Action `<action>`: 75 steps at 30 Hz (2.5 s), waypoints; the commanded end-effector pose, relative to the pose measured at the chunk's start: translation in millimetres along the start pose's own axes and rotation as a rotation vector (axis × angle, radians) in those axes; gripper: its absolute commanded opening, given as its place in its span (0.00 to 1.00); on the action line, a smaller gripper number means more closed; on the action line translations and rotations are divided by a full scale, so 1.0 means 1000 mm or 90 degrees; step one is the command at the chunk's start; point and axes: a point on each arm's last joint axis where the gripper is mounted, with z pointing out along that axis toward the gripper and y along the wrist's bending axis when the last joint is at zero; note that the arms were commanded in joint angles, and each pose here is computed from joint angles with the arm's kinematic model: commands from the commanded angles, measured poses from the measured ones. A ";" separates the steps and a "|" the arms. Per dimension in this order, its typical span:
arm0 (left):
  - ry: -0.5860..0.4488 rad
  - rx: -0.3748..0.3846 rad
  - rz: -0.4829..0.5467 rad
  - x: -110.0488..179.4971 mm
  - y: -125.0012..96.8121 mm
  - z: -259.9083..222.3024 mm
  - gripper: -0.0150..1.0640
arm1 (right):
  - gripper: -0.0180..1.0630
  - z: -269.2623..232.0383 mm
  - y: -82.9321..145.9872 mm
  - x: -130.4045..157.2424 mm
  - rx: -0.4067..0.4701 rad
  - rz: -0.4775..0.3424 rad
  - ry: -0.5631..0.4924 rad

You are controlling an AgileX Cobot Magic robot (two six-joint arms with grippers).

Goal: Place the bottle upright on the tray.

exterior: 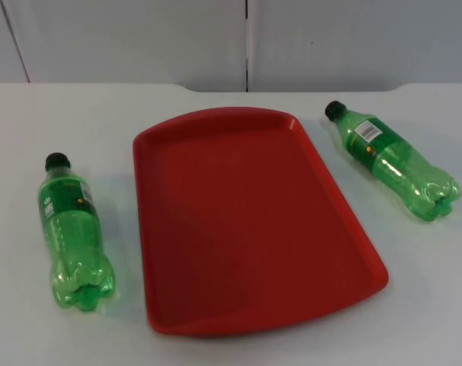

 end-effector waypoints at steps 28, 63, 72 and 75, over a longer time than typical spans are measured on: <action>0.077 0.066 -0.036 -0.108 -0.008 0.067 0.99 | 0.99 0.000 0.000 0.000 0.004 0.002 -0.003; 0.404 -0.053 -0.214 -0.095 -0.053 0.245 0.99 | 0.99 0.000 0.000 0.000 0.004 0.002 -0.003; 0.421 -0.086 -0.233 -0.079 -0.052 0.273 0.99 | 0.99 0.000 0.000 0.000 0.004 0.002 -0.003; 0.441 -0.098 -0.230 -0.072 -0.052 0.282 0.99 | 0.99 0.000 0.000 0.000 0.004 0.002 -0.003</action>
